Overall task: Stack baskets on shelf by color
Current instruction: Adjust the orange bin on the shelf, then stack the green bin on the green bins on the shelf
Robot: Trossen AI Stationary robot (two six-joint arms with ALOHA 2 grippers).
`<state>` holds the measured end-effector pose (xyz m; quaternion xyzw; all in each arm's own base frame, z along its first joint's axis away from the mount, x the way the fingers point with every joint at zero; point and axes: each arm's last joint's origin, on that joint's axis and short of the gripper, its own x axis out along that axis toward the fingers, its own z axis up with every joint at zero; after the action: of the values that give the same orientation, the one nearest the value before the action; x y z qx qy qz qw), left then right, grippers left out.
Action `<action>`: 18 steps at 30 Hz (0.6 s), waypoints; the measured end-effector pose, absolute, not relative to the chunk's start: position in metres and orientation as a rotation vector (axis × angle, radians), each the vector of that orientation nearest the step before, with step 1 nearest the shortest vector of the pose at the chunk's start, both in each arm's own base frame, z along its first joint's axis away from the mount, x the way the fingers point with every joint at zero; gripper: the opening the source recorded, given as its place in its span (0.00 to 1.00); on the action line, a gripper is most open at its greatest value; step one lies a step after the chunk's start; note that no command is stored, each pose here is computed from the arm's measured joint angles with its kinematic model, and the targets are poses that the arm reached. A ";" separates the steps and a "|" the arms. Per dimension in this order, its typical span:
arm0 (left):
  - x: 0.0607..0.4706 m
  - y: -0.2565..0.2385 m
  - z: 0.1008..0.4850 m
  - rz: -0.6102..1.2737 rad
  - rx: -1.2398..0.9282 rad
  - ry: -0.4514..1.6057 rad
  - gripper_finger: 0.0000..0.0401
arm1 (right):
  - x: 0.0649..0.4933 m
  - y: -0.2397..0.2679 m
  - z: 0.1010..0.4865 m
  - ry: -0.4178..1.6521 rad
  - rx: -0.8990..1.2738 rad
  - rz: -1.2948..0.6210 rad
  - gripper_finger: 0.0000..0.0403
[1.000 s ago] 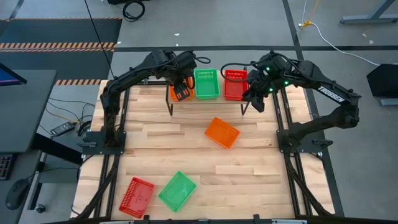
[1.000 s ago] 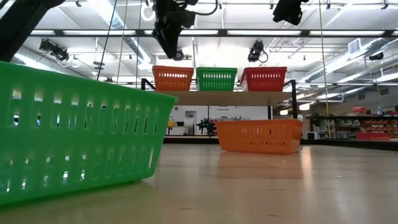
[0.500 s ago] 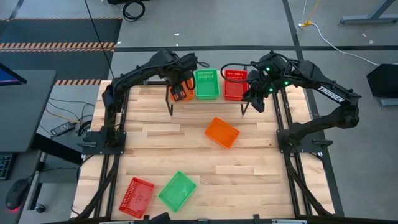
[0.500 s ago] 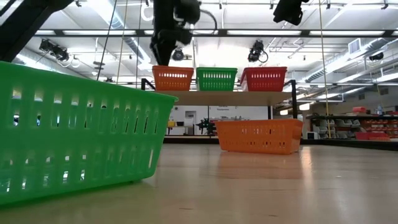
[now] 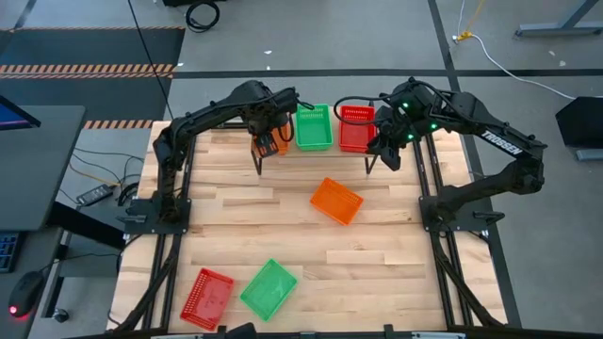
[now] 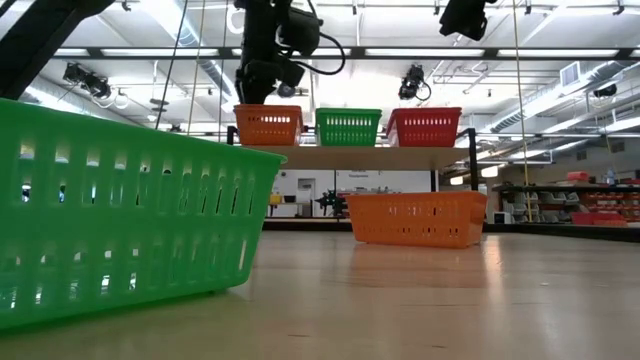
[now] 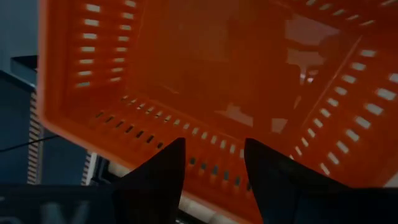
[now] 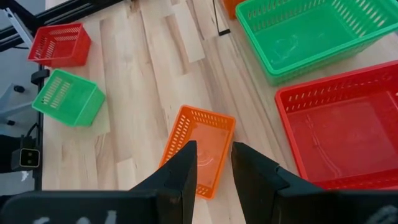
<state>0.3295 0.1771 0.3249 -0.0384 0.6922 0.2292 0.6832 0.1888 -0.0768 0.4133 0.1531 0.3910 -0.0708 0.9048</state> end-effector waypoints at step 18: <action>0.326 0.185 0.351 0.526 0.029 1.476 0.43 | 0.198 -0.054 0.414 0.805 0.300 0.004 0.27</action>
<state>0.3255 0.1848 0.3508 0.0129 0.6649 0.2369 0.7082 0.1983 -0.0542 0.4142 0.1453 0.3901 0.0018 0.9092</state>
